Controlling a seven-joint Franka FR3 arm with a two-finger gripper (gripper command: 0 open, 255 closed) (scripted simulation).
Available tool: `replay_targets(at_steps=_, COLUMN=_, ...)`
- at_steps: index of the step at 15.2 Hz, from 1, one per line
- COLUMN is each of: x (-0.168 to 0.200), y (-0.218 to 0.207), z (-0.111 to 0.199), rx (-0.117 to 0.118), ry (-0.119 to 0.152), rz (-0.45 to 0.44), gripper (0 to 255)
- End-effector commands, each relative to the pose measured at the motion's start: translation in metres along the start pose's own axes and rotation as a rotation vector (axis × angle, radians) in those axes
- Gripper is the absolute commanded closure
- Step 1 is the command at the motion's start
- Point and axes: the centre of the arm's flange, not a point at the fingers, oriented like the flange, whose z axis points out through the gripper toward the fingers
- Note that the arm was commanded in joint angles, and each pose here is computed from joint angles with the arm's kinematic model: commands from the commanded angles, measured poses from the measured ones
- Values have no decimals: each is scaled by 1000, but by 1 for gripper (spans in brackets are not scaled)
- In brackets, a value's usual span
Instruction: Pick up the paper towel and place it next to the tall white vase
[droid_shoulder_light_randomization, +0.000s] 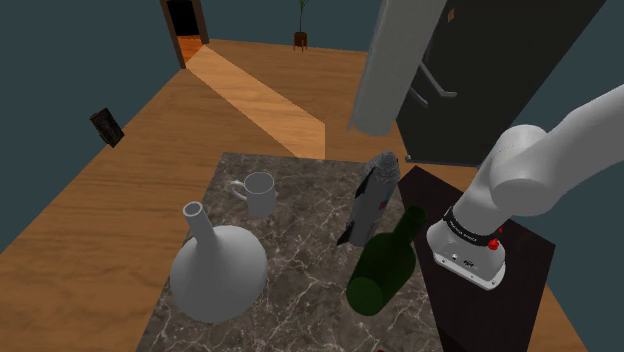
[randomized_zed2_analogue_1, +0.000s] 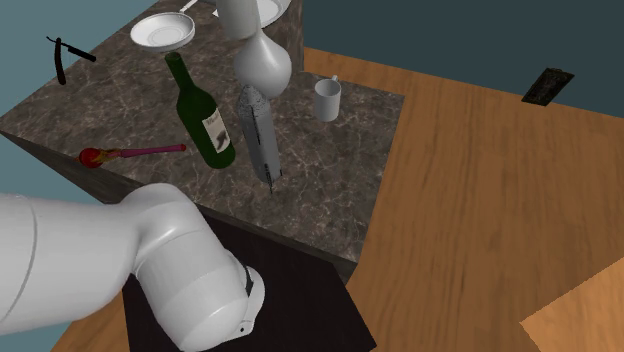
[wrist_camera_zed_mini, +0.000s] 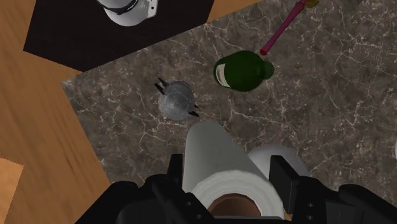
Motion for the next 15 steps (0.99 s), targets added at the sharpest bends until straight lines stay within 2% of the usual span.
replay_targets(at_steps=1, x=-2, y=-27, z=4, rx=1, ry=-1, rz=2, gripper=255)
replay_targets(at_steps=15, x=-4, y=-211, z=14, rx=1, ry=-1, rz=2, gripper=255)
